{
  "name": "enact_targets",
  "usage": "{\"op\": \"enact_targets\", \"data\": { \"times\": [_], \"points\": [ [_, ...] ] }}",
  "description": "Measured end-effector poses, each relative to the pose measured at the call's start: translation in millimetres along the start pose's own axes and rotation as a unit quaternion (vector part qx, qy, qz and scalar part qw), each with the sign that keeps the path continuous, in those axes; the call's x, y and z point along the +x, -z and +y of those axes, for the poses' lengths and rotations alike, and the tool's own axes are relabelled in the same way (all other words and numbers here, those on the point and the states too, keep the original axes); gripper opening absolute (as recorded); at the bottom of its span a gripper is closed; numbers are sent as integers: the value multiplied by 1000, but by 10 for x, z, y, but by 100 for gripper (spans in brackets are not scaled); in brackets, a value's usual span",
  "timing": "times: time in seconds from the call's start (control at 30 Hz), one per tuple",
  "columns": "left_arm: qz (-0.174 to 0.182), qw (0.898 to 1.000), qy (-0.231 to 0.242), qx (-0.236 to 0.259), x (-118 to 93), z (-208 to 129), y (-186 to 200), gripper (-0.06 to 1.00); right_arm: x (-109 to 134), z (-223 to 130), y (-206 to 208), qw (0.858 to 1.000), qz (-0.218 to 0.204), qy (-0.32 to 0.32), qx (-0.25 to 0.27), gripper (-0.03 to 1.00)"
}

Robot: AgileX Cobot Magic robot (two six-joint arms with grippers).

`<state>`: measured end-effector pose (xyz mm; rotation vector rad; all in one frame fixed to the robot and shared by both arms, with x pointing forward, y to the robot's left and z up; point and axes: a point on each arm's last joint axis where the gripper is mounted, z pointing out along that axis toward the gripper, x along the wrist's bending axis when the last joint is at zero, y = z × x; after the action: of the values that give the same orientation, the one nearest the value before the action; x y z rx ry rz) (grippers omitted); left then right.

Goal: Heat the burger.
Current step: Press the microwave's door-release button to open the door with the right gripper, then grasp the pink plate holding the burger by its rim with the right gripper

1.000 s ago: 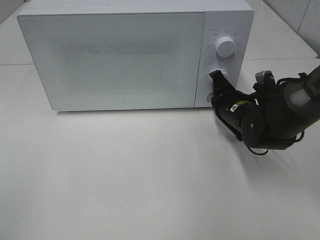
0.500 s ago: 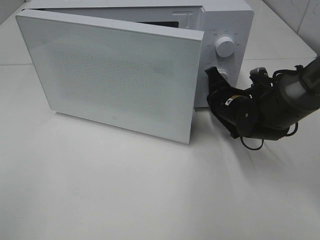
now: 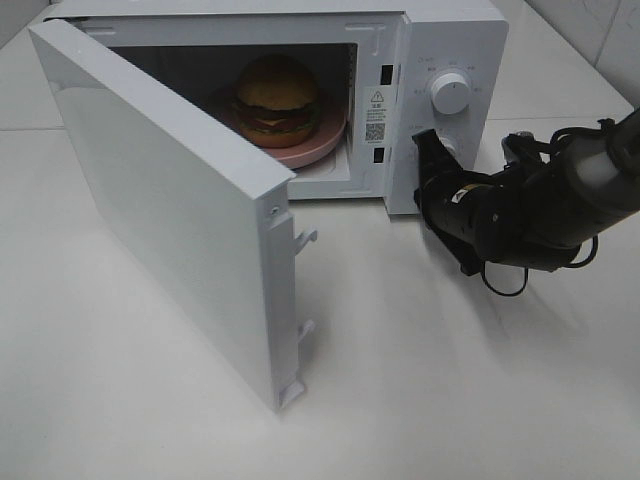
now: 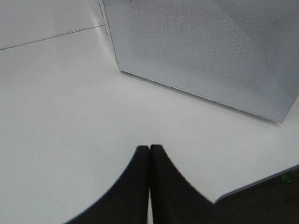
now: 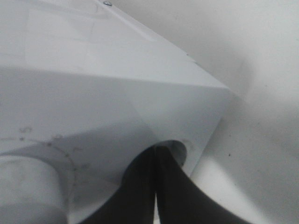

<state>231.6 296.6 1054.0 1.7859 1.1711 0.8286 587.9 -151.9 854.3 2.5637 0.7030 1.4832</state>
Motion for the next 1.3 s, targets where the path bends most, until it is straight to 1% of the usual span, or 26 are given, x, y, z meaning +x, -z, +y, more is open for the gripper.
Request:
{"op": "enact_targets", "data": {
  "times": [0.27, 0.3, 0.33, 0.4, 0.47, 0.53, 0.63, 0.7, 0.73, 0.8, 0.83, 0.87, 0.9, 0.97, 1.0, 1.03, 1.07, 1.1, 1.13, 1.17, 1.23, 1.27, 1.3],
  "points": [
    [0, 1000, 0, 0, 0, 0, 0, 0, -33, 42, 199, 1000, 18, 22, -2, 2],
    [0, 1000, 0, 0, 0, 0, 0, 0, -37, 54, 237, 999, 25, 25, -6, 3],
    [0, 1000, 0, 0, 0, 0, 0, 0, -15, 96, 302, 998, 45, 33, -13, 3],
    [0, 1000, 0, 0, 0, 0, 0, 0, -44, 117, 360, 998, 51, 41, -15, 3],
    [0, 1000, 0, 0, 0, 0, 0, 0, -79, 113, 380, 998, 49, 44, -14, 3],
    [0, 1000, 0, 0, 0, 0, 0, 0, -176, 101, 440, 998, 40, 54, -9, 4],
    [0, 1000, 0, 0, 0, 0, 0, 0, -195, 102, 475, 997, 46, 64, -9, 4],
    [0, 1000, 0, 0, 0, 0, 0, 0, -196, 101, 506, 993, 67, 100, -14, 5],
    [0, 1000, 0, 0, 0, 0, 0, 0, -196, 101, 506, 993, 67, 100, -14, 5],
    [0, 1000, 0, 0, 0, 0, 0, 0, -169, 80, 529, 981, 95, 168, -12, 5],
    [0, 1000, 0, 0, 0, 0, 0, 0, -169, 80, 529, 981, 95, 168, -12, 5],
    [0, 1000, 0, 0, 0, 0, 0, 0, -160, 71, 531, 976, 100, 191, -11, 5],
    [0, 1000, 0, 0, 0, 0, 0, 0, -160, 71, 531, 976, 100, 191, -11, 5],
    [0, 1000, 0, 0, 0, 0, 0, 0, -151, 31, 541, 951, 113, 287, -2, 5],
    [0, 1000, 0, 0, 0, 0, 0, 0, -151, 31, 541, 951, 113, 287, -2, 5],
    [0, 1000, 0, 0, 0, 0, 0, 0, -149, 22, 543, 943, 116, 313, -1, 5],
    [0, 1000, 0, 0, 0, 0, 0, 0, -149, 22, 543, 943, 116, 313, -1, 5],
    [0, 1000, 0, 0, 0, 0, 0, 0, -144, 7, 545, 924, 121, 364, -1, 5],
    [0, 1000, 0, 0, 0, 0, 0, 0, -143, 4, 546, 912, 123, 392, -3, 5],
    [0, 1000, 0, 0, 0, 0, 0, 0, -143, 4, 546, 912, 123, 392, -3, 5],
    [0, 1000, 0, 0, 0, 0, 0, 0, -144, -3, 547, 863, 122, 490, -13, 6],
    [0, 1000, 0, 0, 0, 0, 0, 0, -144, -3, 547, 863, 122, 490, -13, 6],
    [0, 1000, 0, 0, 0, 0, 0, 0, -145, -6, 548, 854, 122, 506, -12, 6]
  ]
}}
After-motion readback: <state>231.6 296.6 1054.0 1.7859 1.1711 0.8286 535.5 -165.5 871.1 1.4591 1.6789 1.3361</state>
